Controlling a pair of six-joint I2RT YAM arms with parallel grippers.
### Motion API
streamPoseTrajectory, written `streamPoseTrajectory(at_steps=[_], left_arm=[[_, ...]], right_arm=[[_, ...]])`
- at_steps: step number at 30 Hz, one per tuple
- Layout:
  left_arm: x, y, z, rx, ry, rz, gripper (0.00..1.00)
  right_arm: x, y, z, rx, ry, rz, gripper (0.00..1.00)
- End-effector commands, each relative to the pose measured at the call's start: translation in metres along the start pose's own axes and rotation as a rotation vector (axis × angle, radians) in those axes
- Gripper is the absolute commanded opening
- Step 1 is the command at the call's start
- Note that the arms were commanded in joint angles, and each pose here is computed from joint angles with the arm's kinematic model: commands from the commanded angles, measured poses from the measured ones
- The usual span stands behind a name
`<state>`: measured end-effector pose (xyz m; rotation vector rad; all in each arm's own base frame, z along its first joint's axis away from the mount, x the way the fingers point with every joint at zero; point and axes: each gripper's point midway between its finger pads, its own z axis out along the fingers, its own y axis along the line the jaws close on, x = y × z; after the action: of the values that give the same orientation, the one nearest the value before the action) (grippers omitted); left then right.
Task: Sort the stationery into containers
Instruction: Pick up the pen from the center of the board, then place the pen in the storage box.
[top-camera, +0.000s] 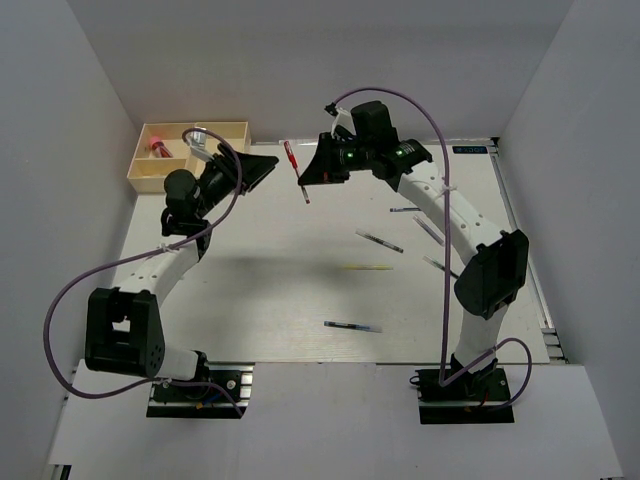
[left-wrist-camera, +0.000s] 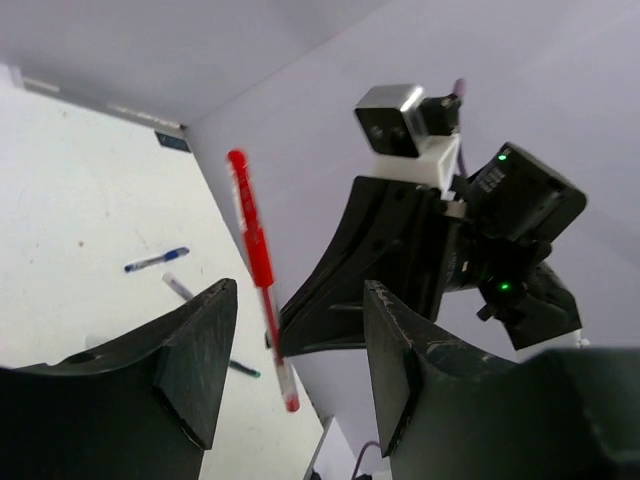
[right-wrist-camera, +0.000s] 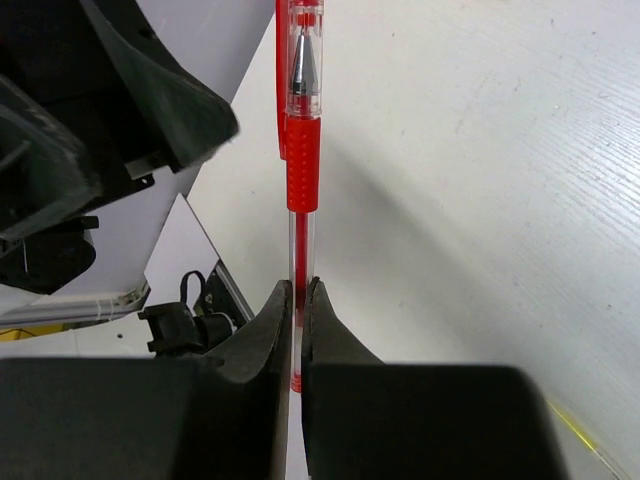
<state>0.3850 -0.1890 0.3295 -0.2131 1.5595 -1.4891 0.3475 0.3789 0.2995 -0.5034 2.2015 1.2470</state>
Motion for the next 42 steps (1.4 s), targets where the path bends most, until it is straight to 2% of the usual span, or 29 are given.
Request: streamPoseTrajectory(at_steps=[1,5,9,22,37,40,42], left_arm=[[-0.017,-0.021,0.005,0.048,-0.045,0.031,0.63],[-0.012,-0.017,0.004,0.036,-0.041,0.021,0.56],[-0.005,-0.01,0.004,0.017,-0.027,0.007,0.55],[0.023,0.015,0.012,-0.043,0.04,-0.031,0.59],[0.049,0.019,0.015,-0.044,0.091,-0.062,0.46],[0.053,0.019,0.016,-0.049,0.098,-0.068,0.37],[0.052,0.018,0.015,-0.05,0.09,-0.066,0.34]], right_arm=[[-0.01,0.018,-0.013,-0.036,-0.036,-0.006,0.0],[-0.011,0.022,-0.015,-0.043,-0.043,-0.007,0.0],[-0.012,0.022,-0.013,-0.05,-0.04,-0.001,0.0],[-0.009,0.026,-0.015,-0.071,-0.032,0.007,0.0],[-0.001,0.019,-0.004,-0.083,0.0,0.048,0.0],[-0.001,0.02,-0.004,-0.086,0.0,0.045,0.0],[-0.001,0.019,-0.004,-0.085,0.0,0.048,0.0]])
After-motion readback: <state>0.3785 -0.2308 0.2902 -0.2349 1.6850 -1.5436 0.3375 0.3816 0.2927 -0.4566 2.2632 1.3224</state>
